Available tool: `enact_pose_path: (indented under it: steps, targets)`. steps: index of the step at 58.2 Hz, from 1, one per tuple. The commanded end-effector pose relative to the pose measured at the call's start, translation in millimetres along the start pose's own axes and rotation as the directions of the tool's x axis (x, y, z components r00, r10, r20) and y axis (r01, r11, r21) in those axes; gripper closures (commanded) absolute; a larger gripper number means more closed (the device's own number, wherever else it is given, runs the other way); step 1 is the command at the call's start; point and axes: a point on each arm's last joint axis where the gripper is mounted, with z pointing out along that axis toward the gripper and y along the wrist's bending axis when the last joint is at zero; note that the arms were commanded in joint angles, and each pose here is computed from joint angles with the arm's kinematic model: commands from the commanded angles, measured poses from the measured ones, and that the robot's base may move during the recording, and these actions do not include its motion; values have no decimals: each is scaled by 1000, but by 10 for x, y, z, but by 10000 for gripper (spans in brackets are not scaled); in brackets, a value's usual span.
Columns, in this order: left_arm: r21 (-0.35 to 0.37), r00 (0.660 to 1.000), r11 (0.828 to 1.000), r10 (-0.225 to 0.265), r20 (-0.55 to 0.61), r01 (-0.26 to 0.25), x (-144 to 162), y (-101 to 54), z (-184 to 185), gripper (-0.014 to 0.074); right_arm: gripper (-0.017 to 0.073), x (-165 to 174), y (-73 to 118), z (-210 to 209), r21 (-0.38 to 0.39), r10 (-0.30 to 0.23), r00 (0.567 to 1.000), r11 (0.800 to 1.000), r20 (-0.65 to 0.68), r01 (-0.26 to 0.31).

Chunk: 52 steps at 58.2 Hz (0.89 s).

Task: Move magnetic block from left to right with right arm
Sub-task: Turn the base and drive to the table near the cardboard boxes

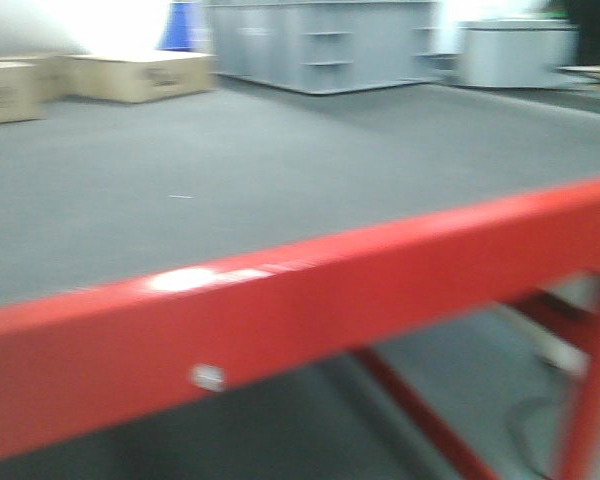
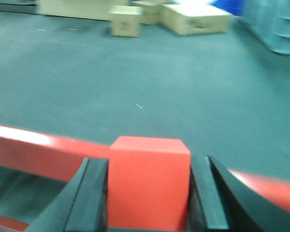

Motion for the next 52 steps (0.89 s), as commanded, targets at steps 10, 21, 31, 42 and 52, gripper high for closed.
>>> enact_pose_path:
  steps: [10,21,31,42,52]
  targets:
    - [-2,996,1000,-12,84,12,-54,4,-8,720,355,-173,2,-28,1,-20,993,1000,115,20]
    - [-2,996,1000,-12,84,12,-54,4,-8,720,355,-173,2,-28,1,-20,993,1000,115,20]
    - [-4,996,1000,-11,84,12,-54,5,-8,720,355,-173,2,-28,1,-20,993,1000,115,20]
    - [-4,996,1000,-11,84,12,-54,5,-8,720,355,-173,2,-28,1,-20,993,1000,115,20]
    - [-4,996,1000,-11,84,12,-54,5,-8,720,355,-173,2,-28,1,-20,993,1000,115,20]
